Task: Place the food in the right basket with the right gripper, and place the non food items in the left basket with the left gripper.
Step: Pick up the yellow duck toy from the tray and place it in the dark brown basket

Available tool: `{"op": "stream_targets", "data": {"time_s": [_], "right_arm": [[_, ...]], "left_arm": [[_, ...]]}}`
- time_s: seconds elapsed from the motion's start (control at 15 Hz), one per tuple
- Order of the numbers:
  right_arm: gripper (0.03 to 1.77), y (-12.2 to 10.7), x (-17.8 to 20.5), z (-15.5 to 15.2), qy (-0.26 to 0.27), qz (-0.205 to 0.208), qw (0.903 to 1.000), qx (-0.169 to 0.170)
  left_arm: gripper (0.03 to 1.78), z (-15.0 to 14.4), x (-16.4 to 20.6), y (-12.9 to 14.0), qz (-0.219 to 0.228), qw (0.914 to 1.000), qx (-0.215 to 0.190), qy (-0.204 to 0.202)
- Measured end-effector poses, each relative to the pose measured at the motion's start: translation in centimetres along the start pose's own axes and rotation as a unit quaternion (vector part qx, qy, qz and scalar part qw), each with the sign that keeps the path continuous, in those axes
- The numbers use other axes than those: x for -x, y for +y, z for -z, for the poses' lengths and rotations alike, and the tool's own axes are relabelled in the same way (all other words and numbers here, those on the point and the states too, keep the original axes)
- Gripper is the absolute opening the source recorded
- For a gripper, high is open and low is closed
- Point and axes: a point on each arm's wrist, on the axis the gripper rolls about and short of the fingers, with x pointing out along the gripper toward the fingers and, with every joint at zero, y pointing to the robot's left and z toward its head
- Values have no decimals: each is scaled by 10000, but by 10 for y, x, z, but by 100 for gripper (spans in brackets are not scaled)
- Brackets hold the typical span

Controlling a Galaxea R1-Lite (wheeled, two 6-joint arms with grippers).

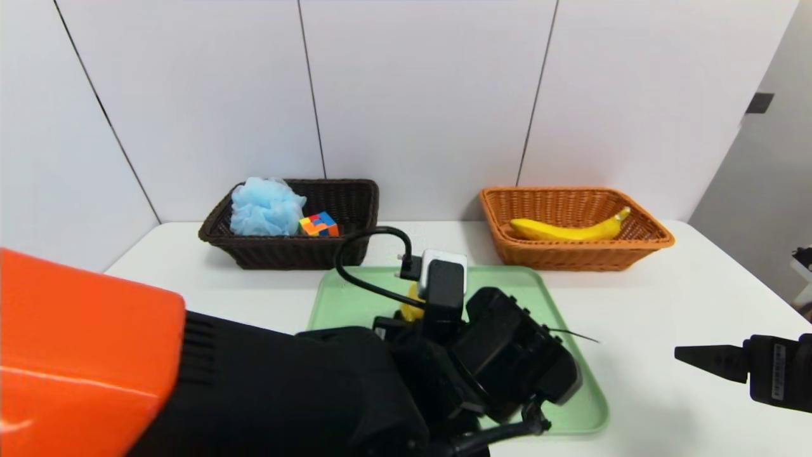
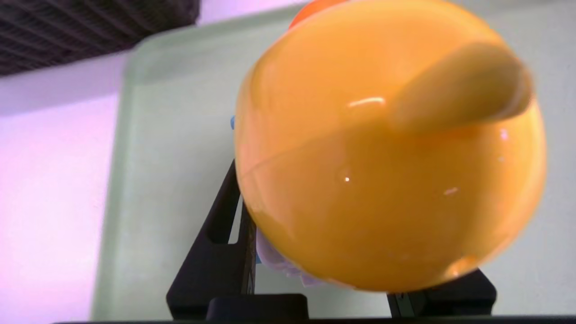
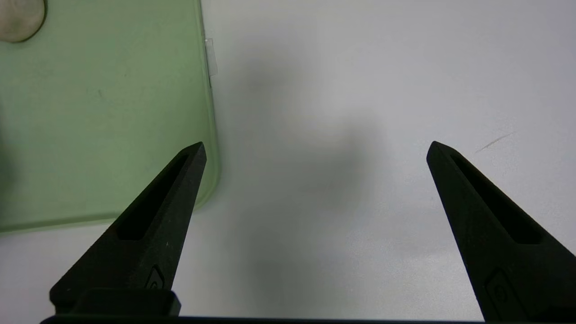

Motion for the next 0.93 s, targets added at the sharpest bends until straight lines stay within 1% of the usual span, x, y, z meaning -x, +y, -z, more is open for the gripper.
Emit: {"op": "stream_targets", "data": {"time_s": [0.27, 0.47, 0.67, 0.93], "right_arm": [[169, 0, 0, -1, -9, -9, 10000, 4], [169, 0, 0, 0, 16, -25, 10000, -6], [169, 0, -1, 0, 43, -59, 10000, -25], [169, -1, -1, 0, 54, -81, 9999, -38]], "left_arm": [[75, -51, -7, 33, -21, 9996, 190, -228], [75, -82, -20, 63, -200, 9978, 506, -369], [75, -101, -36, 93, -432, 9958, 674, -448], [75, -117, -52, 117, -658, 9932, 830, -484]]}}
